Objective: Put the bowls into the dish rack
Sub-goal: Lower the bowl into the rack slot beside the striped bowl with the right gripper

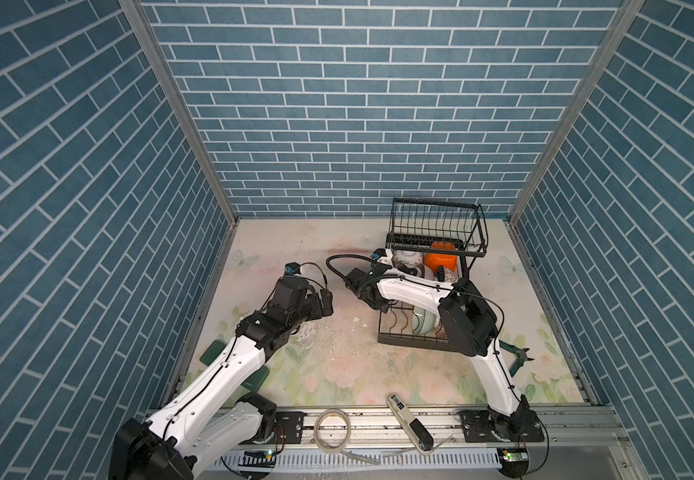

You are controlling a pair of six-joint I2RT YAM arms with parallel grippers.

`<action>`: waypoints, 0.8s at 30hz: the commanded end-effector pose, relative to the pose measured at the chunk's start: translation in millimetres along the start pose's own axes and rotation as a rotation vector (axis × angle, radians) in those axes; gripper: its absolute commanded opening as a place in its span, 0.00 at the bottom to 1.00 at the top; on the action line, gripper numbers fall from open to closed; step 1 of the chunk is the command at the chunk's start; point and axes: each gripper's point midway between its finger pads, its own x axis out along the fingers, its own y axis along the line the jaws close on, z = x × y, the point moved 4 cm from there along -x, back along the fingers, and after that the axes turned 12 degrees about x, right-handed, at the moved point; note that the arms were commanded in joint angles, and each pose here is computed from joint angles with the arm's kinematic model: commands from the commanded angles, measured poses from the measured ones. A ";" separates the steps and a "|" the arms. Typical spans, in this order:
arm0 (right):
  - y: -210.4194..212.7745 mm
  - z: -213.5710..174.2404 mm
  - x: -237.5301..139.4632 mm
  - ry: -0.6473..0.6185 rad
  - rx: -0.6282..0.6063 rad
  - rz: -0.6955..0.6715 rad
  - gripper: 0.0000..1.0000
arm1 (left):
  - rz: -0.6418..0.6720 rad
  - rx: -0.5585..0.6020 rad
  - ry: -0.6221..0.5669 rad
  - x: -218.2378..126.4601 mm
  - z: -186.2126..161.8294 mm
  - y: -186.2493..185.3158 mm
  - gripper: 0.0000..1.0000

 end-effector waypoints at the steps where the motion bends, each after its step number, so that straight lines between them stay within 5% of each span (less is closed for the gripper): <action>1: -7.5 11.8 0.1 -0.050 0.069 -0.057 0.00 | 0.011 0.012 0.016 -1.3 -6.6 4.5 1.00; 24: 23.2 6.8 5.9 -0.021 0.009 -0.040 0.00 | 0.016 0.010 0.028 2.7 -9.2 5.6 1.00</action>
